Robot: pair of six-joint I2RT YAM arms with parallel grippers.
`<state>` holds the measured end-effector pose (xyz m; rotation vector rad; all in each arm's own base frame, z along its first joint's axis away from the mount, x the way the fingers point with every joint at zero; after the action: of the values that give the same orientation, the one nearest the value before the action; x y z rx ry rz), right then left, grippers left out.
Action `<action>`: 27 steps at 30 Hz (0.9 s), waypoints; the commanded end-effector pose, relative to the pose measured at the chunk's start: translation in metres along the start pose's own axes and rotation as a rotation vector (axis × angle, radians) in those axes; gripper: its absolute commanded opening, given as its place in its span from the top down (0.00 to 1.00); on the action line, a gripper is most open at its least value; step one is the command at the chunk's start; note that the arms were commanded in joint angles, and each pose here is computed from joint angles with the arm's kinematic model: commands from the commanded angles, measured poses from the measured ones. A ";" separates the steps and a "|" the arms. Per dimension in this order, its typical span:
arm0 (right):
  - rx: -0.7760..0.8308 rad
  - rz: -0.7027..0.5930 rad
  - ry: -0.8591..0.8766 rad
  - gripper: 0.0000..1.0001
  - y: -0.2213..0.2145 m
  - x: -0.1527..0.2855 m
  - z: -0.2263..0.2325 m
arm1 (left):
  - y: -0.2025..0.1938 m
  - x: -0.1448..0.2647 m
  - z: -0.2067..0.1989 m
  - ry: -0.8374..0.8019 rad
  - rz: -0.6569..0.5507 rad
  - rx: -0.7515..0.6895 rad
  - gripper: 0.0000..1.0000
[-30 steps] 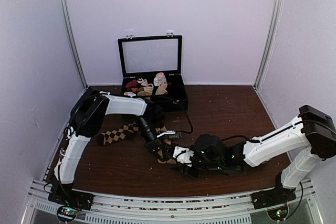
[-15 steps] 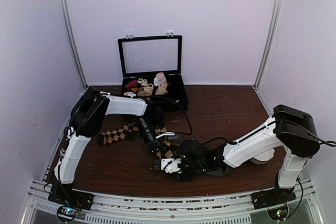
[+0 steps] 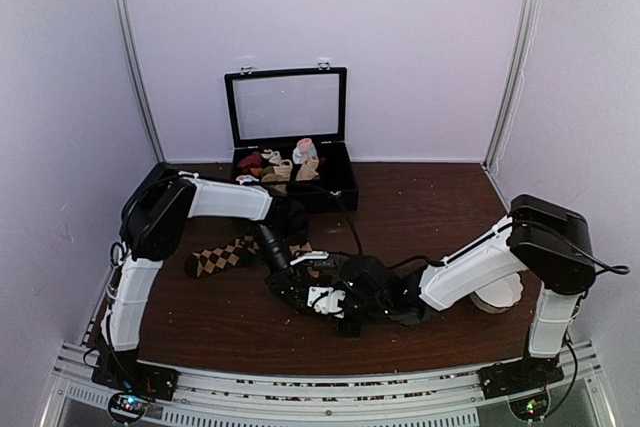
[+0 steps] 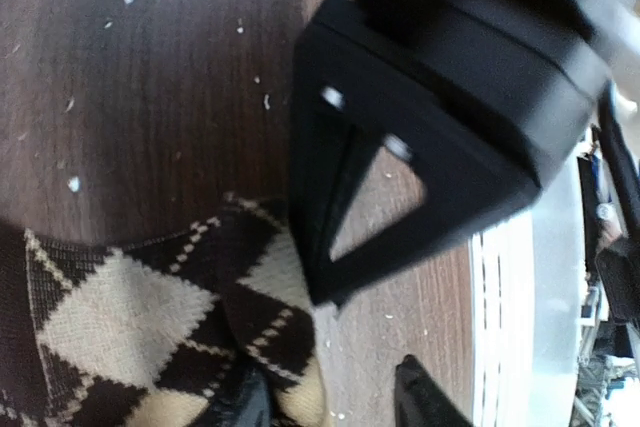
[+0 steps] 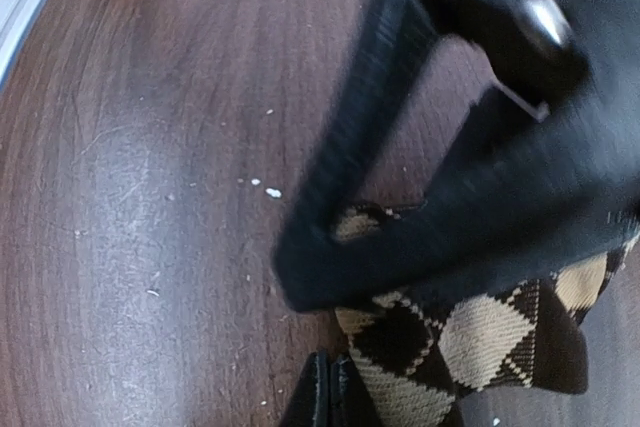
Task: Roll the socks
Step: Roll the sock at the center of the board.
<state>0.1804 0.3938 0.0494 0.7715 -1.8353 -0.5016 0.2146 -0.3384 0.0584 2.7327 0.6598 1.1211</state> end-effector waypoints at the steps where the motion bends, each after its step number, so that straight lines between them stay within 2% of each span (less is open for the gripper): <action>1: -0.152 0.084 0.164 1.00 -0.031 0.000 0.022 | 0.011 0.029 -0.007 0.173 -0.103 -0.124 0.49; 6: -0.281 0.132 0.279 1.00 -0.033 0.002 0.029 | 0.022 0.083 -0.026 0.412 -0.303 -0.244 0.45; 9: -0.351 0.131 0.308 1.00 -0.032 0.006 0.029 | 0.022 0.104 -0.036 0.561 -0.374 -0.310 0.44; 13: -0.527 0.125 0.373 1.00 -0.028 0.009 0.022 | 0.019 0.125 -0.045 0.727 -0.439 -0.386 0.43; 16: -0.656 0.108 0.417 1.00 -0.023 0.011 0.020 | 0.010 0.113 -0.049 0.663 -0.400 -0.413 0.44; 20: -0.802 0.089 0.439 1.00 -0.023 0.010 0.014 | -0.006 0.071 -0.050 0.523 -0.286 -0.420 0.56; 22: -0.825 0.063 0.429 1.00 -0.022 0.012 0.012 | -0.014 0.048 -0.047 0.443 -0.242 -0.390 0.61; 24: -0.831 0.044 0.423 1.00 -0.019 0.013 0.009 | -0.017 0.027 -0.044 0.408 -0.204 -0.387 0.59; 27: -0.844 0.031 0.419 1.00 -0.017 0.013 0.007 | -0.015 0.006 -0.040 0.410 -0.152 -0.408 0.49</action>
<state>0.1799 0.3760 0.0504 0.2992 -1.1462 -0.8968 0.2054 -0.3149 0.1065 2.0506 0.6807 1.6425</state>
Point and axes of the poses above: each gripper's point midway between its finger pads, its own x axis back along the fingers, its own z axis along the line the jaws close on, y = z × x, the point moved 4 cm from there along x, back along the fingers, and after that the axes turned 12 degrees about x, right-handed, at the moved point
